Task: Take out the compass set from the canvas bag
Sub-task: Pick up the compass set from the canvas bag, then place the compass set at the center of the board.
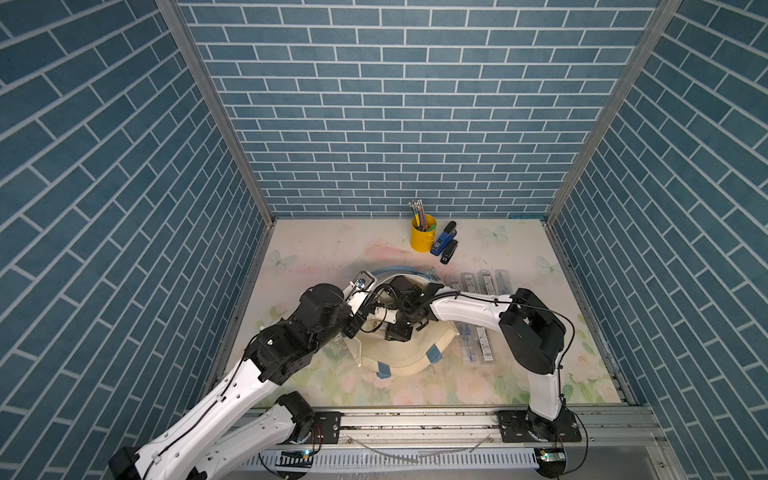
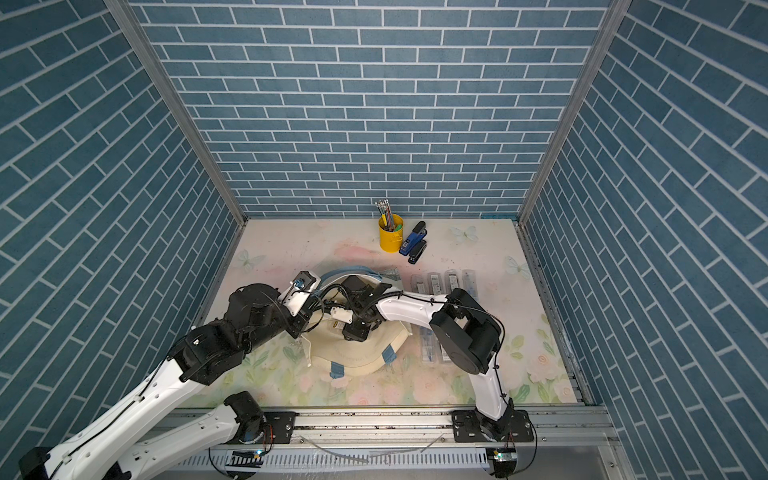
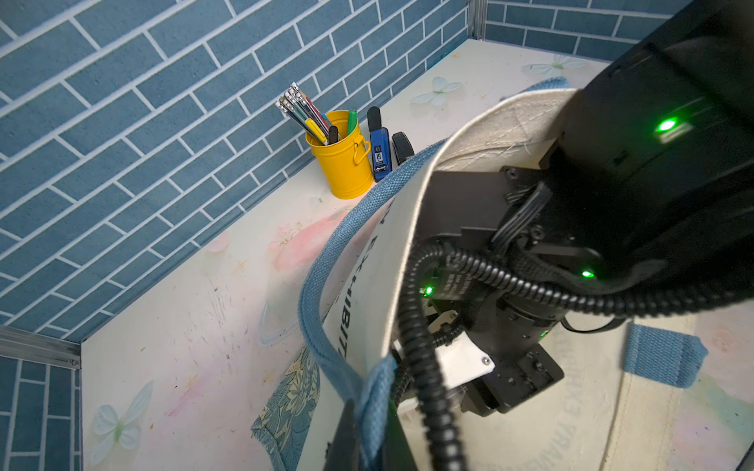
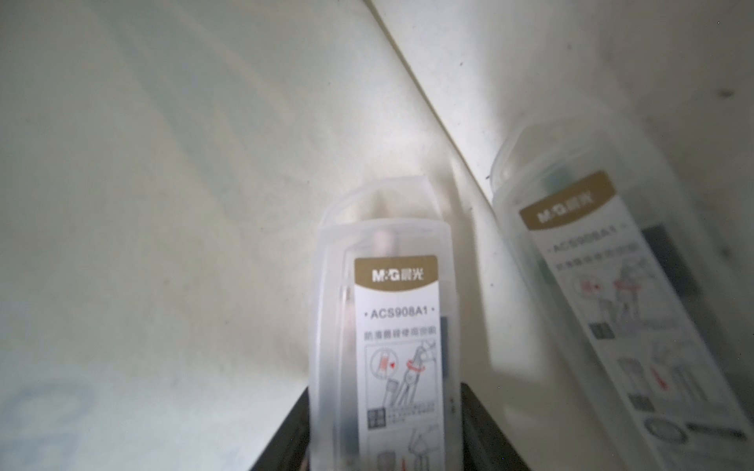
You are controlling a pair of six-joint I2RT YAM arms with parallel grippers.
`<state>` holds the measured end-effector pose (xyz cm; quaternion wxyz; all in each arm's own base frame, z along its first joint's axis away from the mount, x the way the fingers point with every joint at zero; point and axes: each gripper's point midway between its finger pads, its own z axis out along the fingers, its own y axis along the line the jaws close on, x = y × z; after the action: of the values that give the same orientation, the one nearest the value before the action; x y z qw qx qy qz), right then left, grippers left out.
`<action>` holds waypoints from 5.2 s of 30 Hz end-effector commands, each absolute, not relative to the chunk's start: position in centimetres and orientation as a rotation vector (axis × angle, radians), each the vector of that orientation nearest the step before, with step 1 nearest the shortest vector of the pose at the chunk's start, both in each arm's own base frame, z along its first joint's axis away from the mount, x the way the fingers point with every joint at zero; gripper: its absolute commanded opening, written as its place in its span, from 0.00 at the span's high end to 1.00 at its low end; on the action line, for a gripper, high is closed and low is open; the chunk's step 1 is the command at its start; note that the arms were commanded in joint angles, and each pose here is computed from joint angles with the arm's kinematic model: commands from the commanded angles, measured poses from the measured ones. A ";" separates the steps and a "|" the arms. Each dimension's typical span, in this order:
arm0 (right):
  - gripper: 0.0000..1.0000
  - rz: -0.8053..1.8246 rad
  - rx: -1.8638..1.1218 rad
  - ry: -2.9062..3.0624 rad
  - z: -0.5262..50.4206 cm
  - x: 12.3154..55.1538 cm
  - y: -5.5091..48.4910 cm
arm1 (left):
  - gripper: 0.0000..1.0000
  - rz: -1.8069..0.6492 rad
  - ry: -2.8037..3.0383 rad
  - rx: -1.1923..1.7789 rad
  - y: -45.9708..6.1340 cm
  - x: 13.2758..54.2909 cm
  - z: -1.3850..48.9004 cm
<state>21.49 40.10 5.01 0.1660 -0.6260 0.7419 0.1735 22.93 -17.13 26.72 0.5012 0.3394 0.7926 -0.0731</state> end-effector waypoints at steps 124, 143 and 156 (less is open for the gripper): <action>0.39 0.193 0.332 2.691 3.4 23.9 7.1 | 1.00 -0.335 1.858 0.776 -19.5 23.5 28.4; 0.37 0.202 0.305 2.660 4.6 26.2 7.4 | 1.00 -0.346 1.857 0.777 -19.5 23.3 28.3; 0.41 0.241 0.199 2.648 4.9 28.6 8.6 | 1.00 -0.351 1.870 0.771 -19.5 23.3 28.1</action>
<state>27.37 8.02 3.93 0.2219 0.0843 0.9685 0.0754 23.10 -19.08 26.49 0.4954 0.3305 0.7929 -0.1289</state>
